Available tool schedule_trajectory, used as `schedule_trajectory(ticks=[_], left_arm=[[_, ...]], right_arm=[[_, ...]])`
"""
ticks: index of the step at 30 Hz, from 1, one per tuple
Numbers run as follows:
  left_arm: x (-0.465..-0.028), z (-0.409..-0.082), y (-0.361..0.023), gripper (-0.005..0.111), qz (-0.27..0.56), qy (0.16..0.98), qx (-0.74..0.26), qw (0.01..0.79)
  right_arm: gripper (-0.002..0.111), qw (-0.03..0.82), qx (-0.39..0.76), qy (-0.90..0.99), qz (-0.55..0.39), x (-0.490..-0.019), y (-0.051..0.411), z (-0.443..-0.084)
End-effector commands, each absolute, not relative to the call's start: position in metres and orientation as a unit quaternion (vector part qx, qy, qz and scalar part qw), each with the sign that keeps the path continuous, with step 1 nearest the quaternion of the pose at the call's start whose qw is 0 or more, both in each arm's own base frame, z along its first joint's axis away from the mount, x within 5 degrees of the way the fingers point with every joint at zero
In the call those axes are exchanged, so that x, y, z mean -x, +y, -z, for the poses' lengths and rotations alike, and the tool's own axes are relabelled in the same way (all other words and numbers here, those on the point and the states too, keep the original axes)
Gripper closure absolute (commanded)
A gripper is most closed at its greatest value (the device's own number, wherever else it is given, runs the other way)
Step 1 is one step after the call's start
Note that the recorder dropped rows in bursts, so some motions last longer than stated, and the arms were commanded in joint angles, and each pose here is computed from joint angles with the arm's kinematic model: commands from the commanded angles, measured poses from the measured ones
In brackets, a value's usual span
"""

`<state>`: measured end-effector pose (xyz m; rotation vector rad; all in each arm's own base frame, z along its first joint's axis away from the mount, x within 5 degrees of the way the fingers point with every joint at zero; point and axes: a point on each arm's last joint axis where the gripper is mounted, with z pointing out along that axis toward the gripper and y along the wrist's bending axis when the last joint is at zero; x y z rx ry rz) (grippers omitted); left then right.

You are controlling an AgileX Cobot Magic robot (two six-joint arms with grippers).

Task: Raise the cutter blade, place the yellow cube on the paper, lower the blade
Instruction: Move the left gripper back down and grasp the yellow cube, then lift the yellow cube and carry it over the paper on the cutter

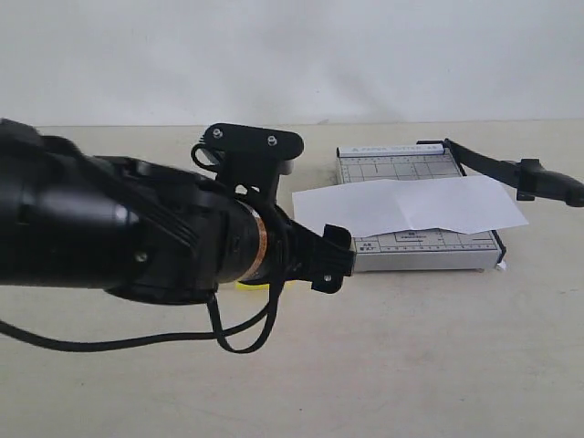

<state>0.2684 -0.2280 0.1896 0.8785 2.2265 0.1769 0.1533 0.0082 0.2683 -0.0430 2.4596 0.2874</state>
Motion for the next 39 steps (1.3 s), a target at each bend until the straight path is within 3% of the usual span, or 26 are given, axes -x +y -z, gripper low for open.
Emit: schedule_trajectory(ticks=[1,8,23,25,26,30,31,34,36,38,39], left_arm=[[-0.283,-0.172,-0.235,-0.003,-0.103,0.865,-0.325,0.368],[-0.303,-0.161,-0.238,-0.003,-0.179,0.857,-0.3,0.379],[-0.317,-0.129,-0.234,0.001,-0.206,0.866,-0.262,0.372],[-0.318,-0.13,-0.233,0.02,-0.21,0.867,-0.259,0.371],[-0.32,-0.129,-0.232,0.04,-0.2,0.869,-0.26,0.37],[-0.326,-0.128,-0.227,0.096,-0.172,0.877,-0.258,0.367],[-0.326,-0.129,-0.226,0.102,-0.176,0.876,-0.262,0.366],[-0.324,-0.145,-0.22,0.102,-0.203,0.873,-0.263,0.358],[-0.32,-0.172,-0.211,0.102,-0.23,0.866,-0.25,0.367],[-0.315,-0.209,-0.212,0.102,-0.186,0.859,-0.241,0.412],[-0.311,-0.228,-0.217,0.102,-0.125,0.855,-0.238,0.443]], right_arm=[[0.107,0.32,0.02,0.94,-0.117,-0.151,0.01,-0.268],[0.107,0.309,0.028,0.943,-0.119,-0.15,0.01,-0.266],[0.107,0.3,0.037,0.945,-0.122,-0.148,0.012,-0.266],[0.107,0.3,0.037,0.945,-0.122,-0.148,0.012,-0.266],[0.107,0.3,0.037,0.945,-0.122,-0.148,0.012,-0.266],[0.107,0.291,0.039,0.947,-0.128,-0.146,0.012,-0.265],[0.107,0.29,0.039,0.948,-0.128,-0.146,0.013,-0.265],[0.107,0.29,0.039,0.948,-0.129,-0.146,0.013,-0.265],[0.107,0.291,0.038,0.947,-0.129,-0.146,0.013,-0.265],[0.107,0.296,0.038,0.946,-0.127,-0.147,0.012,-0.265],[0.107,0.299,0.039,0.945,-0.125,-0.148,0.012,-0.266]])
